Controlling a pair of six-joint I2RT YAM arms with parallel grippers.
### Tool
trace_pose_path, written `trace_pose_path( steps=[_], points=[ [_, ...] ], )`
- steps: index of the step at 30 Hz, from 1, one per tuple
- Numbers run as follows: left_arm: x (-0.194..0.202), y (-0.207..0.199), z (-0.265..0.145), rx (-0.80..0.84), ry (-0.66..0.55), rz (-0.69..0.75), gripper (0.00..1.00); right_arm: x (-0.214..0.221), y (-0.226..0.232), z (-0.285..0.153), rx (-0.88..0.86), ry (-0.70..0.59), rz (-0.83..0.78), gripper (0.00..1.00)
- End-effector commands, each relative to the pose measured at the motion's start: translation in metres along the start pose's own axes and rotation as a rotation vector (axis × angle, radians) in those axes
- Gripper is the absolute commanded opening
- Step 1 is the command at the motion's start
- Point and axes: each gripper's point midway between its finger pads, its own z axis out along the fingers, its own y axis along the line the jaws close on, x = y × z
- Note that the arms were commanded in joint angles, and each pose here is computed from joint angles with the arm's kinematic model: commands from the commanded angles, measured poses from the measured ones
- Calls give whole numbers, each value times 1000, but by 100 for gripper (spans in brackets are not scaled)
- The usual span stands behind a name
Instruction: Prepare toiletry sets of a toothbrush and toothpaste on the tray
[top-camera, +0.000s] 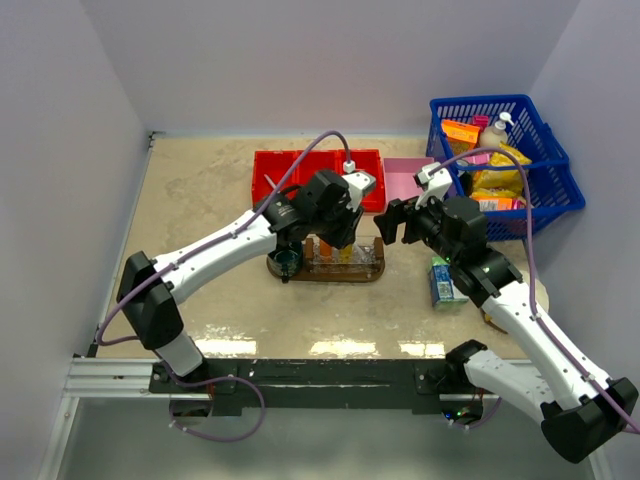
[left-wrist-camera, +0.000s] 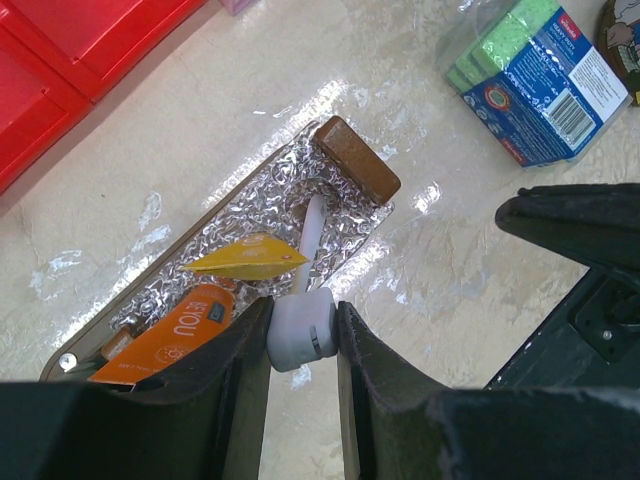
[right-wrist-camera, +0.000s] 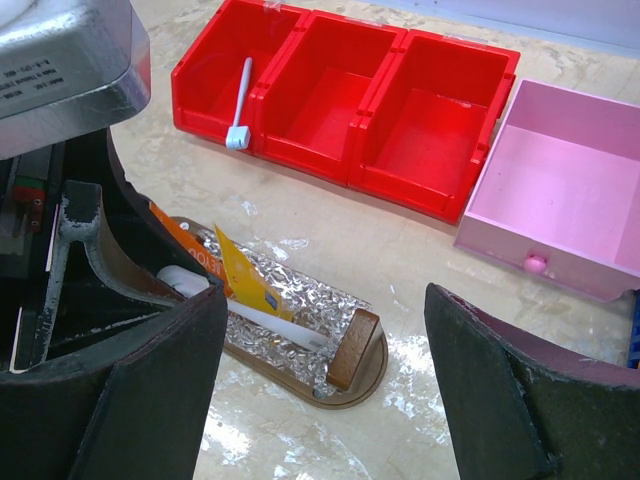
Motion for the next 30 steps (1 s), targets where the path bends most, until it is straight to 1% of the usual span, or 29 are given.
trace_pose_path(
  steps=[1, 8, 11, 12, 17, 19, 20, 26, 30],
  points=[
    [9, 4, -5, -28, 19, 4, 0, -8, 0, -4, -3, -24, -4, 83],
    [16, 7, -9, -38, 33, 1, 1, -7, 0, -4, -5, -21, -1, 83],
    [17, 7, -9, -37, 33, 1, 4, -7, 1, -4, -7, -22, -1, 83],
    [19, 7, -9, -36, 36, 2, 7, -7, 1, -4, -7, -22, 1, 83],
    [19, 7, -11, -37, 33, 2, 16, -7, 1, -5, -7, -23, 1, 83],
    [19, 8, -11, -38, 31, 1, 17, -6, 1, -5, -7, -20, 1, 83],
    [18, 11, -11, -60, 27, 0, 18, -7, 1, -6, -7, -23, 1, 83],
    [16, 11, -11, -61, 21, 2, 25, -6, 1, -6, -8, -20, -1, 83],
    [17, 11, -9, -58, 21, 3, 28, -6, 1, -6, -7, -20, 1, 83]
  ],
)
